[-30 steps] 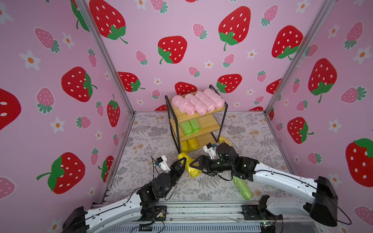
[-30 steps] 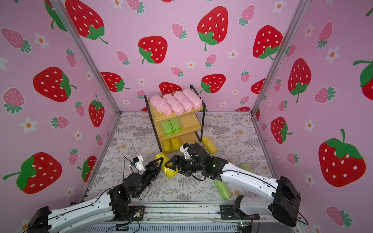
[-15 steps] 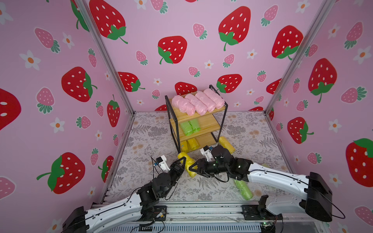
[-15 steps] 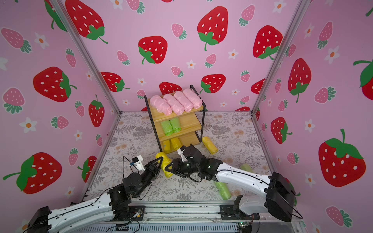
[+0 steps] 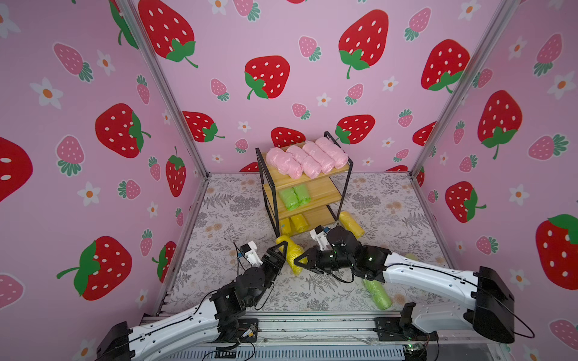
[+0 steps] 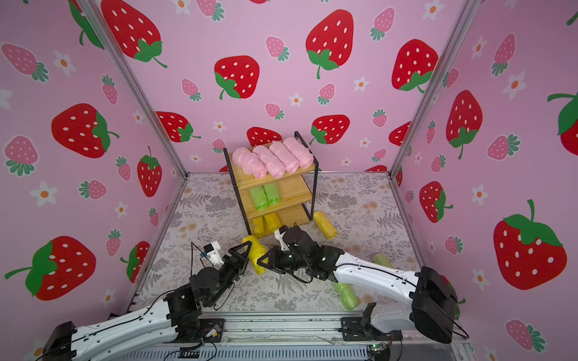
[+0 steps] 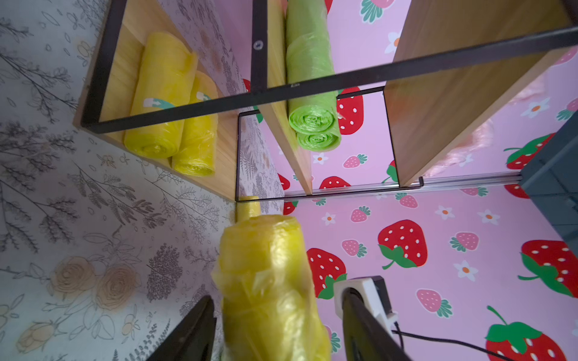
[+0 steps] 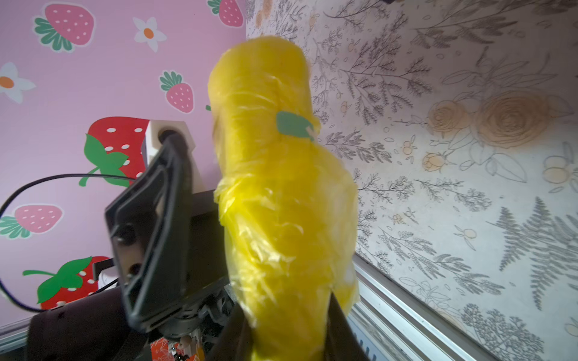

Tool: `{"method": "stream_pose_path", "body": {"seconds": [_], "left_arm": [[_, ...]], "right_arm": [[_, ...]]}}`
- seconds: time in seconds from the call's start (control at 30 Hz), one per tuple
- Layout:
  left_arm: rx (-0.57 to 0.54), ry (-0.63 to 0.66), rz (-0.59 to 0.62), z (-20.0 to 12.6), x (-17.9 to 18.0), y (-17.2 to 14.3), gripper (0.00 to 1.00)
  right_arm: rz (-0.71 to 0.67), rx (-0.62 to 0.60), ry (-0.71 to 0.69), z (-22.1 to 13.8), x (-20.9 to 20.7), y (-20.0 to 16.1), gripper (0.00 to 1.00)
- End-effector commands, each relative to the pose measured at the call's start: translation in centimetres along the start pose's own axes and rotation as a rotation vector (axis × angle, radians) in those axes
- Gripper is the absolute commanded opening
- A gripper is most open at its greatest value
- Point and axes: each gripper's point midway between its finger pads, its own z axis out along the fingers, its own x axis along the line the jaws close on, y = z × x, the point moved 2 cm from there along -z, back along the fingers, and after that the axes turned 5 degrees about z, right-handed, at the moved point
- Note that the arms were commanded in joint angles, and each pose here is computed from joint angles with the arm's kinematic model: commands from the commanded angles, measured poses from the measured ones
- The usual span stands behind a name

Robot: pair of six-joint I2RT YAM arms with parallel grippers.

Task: Sort the rolls of trash bags by color and place them on the shelf
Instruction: Pick up the roll of trash bags from the center of the board, then place the roll of trash bags on the shelf.

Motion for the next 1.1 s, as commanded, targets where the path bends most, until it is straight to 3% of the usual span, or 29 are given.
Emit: {"method": "stream_pose_path", "body": {"seconds": [0.0, 0.2, 0.43, 0.73, 0.93, 1.07], "left_arm": [[-0.01, 0.027, 0.01, -1.0, -0.9, 0.9, 1.0], [-0.037, 0.078, 0.048, -2.6, 0.1, 2.3, 1.0], [-0.045, 0.089, 0.048, -3.3, 1.4, 2.6, 0.99], [-0.059, 0.113, 0.049, -3.2, 2.8, 2.6, 0.97], [-0.061, 0.095, 0.049, -3.4, 2.5, 2.7, 0.95], [-0.057, 0.086, 0.06, -3.7, 2.2, 2.9, 0.94]], "right_arm": [[-0.053, -0.078, -0.046, -0.5, -1.7, 1.8, 0.0], [-0.074, -0.156, -0.043, -1.3, -4.2, 5.3, 0.0], [0.035, -0.31, 0.043, -2.5, -7.3, 12.0, 0.0], [0.023, -0.348, 0.196, 1.0, -6.3, 17.0, 0.0], [-0.003, -0.466, 0.206, 2.4, -8.3, 19.9, 0.0], [-0.049, -0.467, 0.148, 2.7, -8.1, 20.6, 0.0]]}}
